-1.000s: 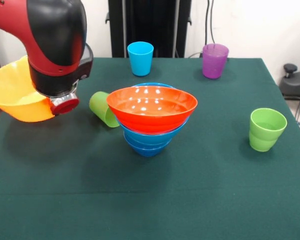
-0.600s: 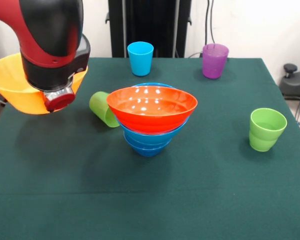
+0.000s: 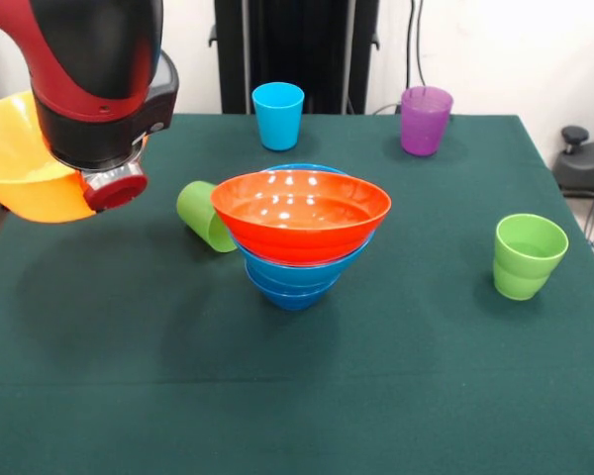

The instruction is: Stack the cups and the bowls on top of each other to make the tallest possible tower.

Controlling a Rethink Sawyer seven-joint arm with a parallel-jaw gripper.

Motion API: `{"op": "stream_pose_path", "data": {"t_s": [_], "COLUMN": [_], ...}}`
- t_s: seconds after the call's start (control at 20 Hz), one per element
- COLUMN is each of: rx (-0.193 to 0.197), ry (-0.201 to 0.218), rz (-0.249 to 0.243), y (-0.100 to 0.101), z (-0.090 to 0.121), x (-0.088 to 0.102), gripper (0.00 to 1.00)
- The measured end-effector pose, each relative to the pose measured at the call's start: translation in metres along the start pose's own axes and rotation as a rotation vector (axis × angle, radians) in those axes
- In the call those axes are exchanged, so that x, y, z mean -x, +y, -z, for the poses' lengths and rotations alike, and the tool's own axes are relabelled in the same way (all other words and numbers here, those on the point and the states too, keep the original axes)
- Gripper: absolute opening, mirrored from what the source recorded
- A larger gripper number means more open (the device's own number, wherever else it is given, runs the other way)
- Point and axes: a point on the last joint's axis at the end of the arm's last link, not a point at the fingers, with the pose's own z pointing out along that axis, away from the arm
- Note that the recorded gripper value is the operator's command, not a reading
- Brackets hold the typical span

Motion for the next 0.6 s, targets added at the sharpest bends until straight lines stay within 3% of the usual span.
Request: {"op": "stream_pose_path", "data": {"t_s": [0.6], "rx": [-0.032], "ry": [0.018], "rz": [0.009], "y": [0.013], "z": [0.041], "x": [-0.004], "gripper": [0.0]}}
